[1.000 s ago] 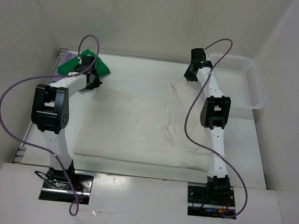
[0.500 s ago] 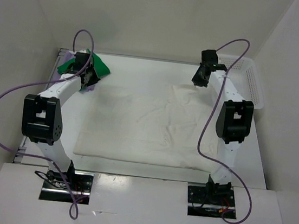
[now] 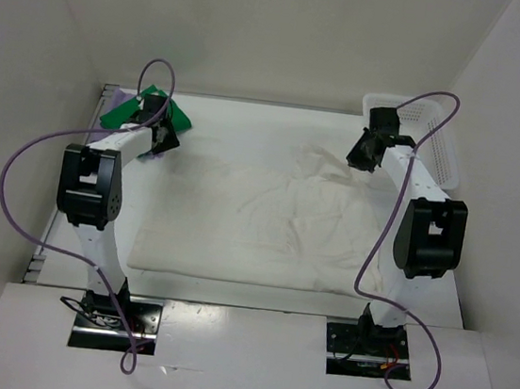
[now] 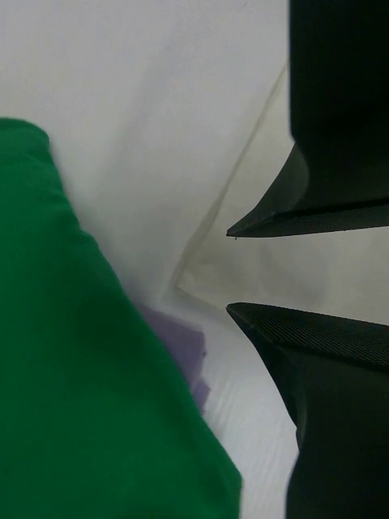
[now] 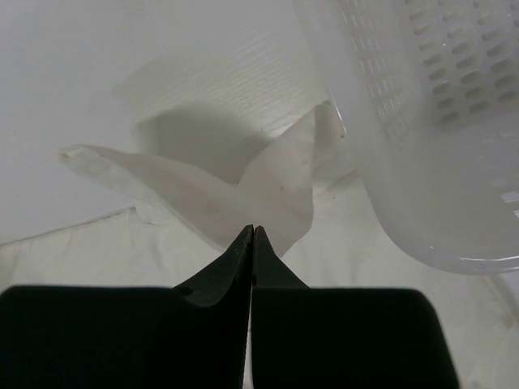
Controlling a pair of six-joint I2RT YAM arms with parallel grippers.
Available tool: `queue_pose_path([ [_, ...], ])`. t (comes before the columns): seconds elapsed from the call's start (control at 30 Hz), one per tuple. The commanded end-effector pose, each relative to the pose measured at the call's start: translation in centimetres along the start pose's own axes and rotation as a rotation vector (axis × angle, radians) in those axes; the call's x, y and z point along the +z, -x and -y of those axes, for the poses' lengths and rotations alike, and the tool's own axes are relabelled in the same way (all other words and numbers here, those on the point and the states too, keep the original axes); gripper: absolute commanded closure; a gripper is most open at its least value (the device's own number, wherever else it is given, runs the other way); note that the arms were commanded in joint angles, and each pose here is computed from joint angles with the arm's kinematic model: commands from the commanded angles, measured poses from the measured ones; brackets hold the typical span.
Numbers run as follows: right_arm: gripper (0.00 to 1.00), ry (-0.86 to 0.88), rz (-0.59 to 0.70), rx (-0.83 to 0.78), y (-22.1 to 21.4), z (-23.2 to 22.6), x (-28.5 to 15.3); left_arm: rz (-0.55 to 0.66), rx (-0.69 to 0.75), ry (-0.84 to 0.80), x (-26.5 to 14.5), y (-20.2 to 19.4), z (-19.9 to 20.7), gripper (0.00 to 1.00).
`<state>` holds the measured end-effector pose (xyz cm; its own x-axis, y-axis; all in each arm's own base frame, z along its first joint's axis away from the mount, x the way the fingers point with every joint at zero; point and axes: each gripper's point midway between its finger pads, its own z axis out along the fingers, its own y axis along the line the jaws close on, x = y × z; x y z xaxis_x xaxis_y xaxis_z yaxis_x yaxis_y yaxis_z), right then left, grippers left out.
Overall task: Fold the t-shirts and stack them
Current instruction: Grap the side of the flattened tshirt furthest away from the robot with both arms
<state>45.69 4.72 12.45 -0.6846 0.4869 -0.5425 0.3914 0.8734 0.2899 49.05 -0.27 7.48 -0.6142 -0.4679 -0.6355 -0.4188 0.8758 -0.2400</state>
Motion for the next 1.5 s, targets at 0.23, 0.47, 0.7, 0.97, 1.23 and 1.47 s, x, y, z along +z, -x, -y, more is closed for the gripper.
queue_pose_path([
  [0.23,1.0,0.087,0.049,0.006,2.7,-2.9,1.6,0.03,0.058,0.098,3.8,1.7,0.1,0.54],
  [0.47,1.0,0.095,0.046,-0.004,3.0,-3.2,2.2,-0.006,0.086,0.142,4.9,0.6,-0.9,0.54],
  [0.7,1.0,0.101,0.055,-0.003,3.5,-3.6,2.2,-0.05,0.112,0.158,5.3,-0.5,-0.9,0.53],
  [0.97,1.0,0.109,0.05,0.005,3.3,-3.7,2.5,-0.069,0.139,0.154,5.2,-1.5,-0.4,0.66],
  [1.23,1.0,0.111,0.052,0.006,3.4,-3.8,2.4,-0.04,0.125,0.15,4.3,-0.6,-0.3,0.91],
  [1.47,1.0,0.058,0.05,0.029,1.0,-1.2,-0.8,0.031,0.084,0.061,-0.2,1.3,1.1,1.0],
])
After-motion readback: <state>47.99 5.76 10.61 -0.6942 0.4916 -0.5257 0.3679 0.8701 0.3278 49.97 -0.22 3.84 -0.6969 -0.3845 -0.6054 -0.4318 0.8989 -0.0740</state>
